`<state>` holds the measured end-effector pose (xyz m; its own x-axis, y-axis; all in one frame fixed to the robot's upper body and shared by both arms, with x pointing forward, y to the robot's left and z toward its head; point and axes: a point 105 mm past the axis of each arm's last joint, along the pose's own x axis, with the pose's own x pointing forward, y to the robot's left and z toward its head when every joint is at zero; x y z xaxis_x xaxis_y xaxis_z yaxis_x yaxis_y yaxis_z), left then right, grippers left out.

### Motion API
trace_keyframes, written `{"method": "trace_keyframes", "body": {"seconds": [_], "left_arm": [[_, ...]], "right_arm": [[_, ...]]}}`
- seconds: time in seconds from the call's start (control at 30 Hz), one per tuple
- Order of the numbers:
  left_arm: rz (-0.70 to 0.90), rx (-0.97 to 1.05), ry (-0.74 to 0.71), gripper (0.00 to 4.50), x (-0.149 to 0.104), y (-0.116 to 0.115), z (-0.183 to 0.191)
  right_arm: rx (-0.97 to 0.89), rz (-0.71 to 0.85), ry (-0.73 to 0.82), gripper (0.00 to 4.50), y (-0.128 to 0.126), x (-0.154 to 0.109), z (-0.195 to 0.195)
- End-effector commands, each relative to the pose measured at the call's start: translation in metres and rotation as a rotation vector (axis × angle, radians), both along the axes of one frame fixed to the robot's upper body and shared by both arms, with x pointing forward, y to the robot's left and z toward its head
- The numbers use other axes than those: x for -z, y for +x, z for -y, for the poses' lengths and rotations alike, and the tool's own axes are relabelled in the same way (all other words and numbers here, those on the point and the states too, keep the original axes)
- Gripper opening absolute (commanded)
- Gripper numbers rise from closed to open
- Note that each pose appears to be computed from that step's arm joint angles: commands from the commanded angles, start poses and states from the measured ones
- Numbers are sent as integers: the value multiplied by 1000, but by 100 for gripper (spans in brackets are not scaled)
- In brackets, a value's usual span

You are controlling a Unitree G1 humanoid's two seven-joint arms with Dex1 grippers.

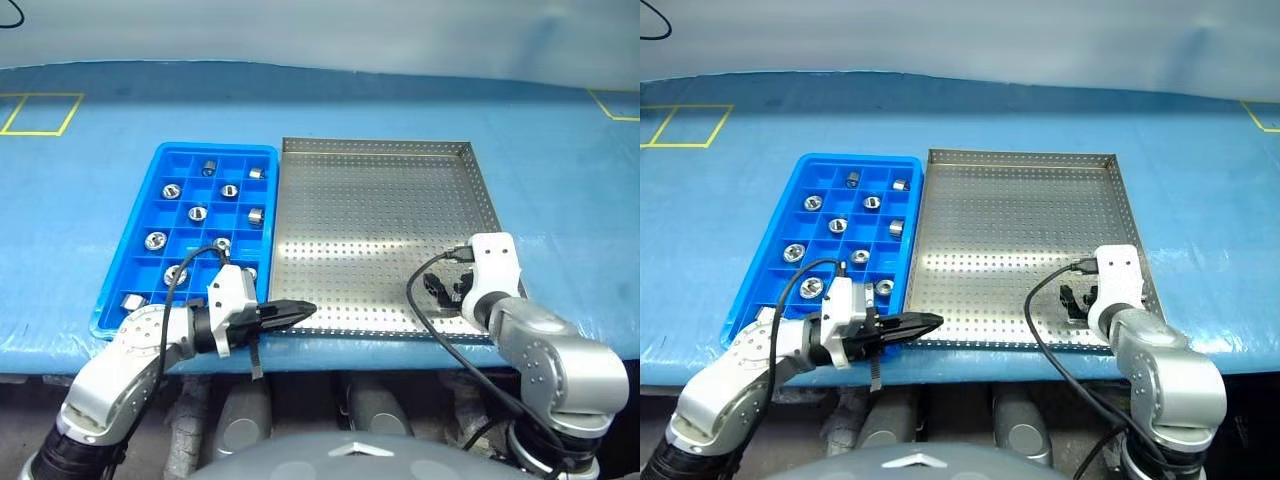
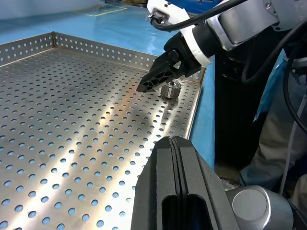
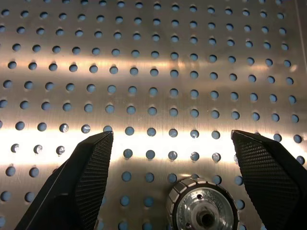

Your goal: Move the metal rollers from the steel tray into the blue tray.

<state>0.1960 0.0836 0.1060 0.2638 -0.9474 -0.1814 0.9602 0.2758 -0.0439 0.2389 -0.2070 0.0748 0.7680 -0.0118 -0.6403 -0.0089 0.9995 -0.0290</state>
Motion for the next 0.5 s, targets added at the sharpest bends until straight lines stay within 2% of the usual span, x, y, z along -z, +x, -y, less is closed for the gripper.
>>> {"method": "trace_keyframes", "body": {"seconds": [0.03,0.33,0.43,0.5], "left_arm": [[18,29,0,0,4,3,-6],[23,45,-19,0,11,7,-10],[25,42,-20,0,11,7,-9],[26,40,-24,0,11,7,-8]], "right_arm": [[6,-2,-21,417,-9,-2,7],[16,-53,-7,417,-18,8,14],[16,-76,16,354,-20,14,11],[7,-83,21,295,-19,16,8]]}}
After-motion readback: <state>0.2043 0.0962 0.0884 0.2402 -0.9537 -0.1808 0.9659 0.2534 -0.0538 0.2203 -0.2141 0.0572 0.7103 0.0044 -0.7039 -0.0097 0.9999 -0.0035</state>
